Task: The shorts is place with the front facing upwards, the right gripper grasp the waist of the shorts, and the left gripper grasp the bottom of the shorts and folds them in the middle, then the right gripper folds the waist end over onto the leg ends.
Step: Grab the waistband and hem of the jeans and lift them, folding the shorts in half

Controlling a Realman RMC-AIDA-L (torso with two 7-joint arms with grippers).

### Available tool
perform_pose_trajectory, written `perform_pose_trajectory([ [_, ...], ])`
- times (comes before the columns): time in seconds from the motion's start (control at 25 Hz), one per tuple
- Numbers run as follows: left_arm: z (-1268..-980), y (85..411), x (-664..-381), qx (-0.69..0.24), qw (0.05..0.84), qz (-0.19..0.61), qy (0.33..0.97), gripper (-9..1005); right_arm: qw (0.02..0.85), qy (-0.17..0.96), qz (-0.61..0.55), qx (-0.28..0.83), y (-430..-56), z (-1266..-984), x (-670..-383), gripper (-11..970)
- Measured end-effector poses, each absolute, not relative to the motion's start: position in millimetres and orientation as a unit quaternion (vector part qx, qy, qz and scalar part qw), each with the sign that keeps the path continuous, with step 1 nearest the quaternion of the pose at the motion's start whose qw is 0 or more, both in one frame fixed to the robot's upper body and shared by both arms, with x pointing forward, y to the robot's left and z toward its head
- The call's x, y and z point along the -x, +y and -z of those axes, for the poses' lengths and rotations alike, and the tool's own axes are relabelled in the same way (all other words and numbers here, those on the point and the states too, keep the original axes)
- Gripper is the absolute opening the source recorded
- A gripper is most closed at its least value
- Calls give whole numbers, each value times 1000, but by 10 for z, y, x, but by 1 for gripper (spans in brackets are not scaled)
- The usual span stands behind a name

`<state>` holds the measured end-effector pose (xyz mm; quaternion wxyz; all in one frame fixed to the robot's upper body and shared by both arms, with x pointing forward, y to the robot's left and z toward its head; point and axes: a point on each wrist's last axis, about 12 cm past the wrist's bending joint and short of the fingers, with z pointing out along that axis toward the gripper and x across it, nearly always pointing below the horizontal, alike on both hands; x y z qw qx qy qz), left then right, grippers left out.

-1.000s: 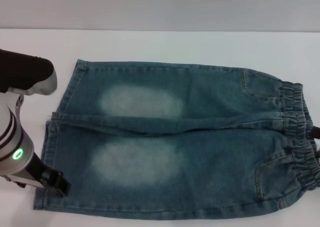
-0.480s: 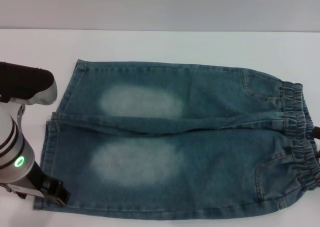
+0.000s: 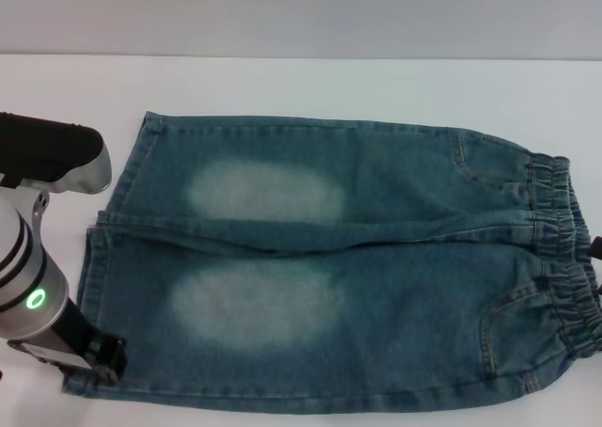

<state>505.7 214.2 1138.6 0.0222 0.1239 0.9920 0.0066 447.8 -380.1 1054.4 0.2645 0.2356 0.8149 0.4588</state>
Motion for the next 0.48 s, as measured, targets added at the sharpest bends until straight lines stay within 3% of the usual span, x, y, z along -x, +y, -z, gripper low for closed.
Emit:
perform_pose_trajectory([
  [0.28,-11416,2133,-5051,-127,26,-4,991,395,266,811,-462,-240,-3825,-10552,-4443,805],
  [0.4,-11436,2125,-5050,-130,28,-4,991,161,268,809,-464,-242,-3840,-10560,-4426,804],
  [0.48,-11445,2120,-5049,-131,29,-3,991,107,265,812,-458,-246,-3868,-10546,-4388,804],
])
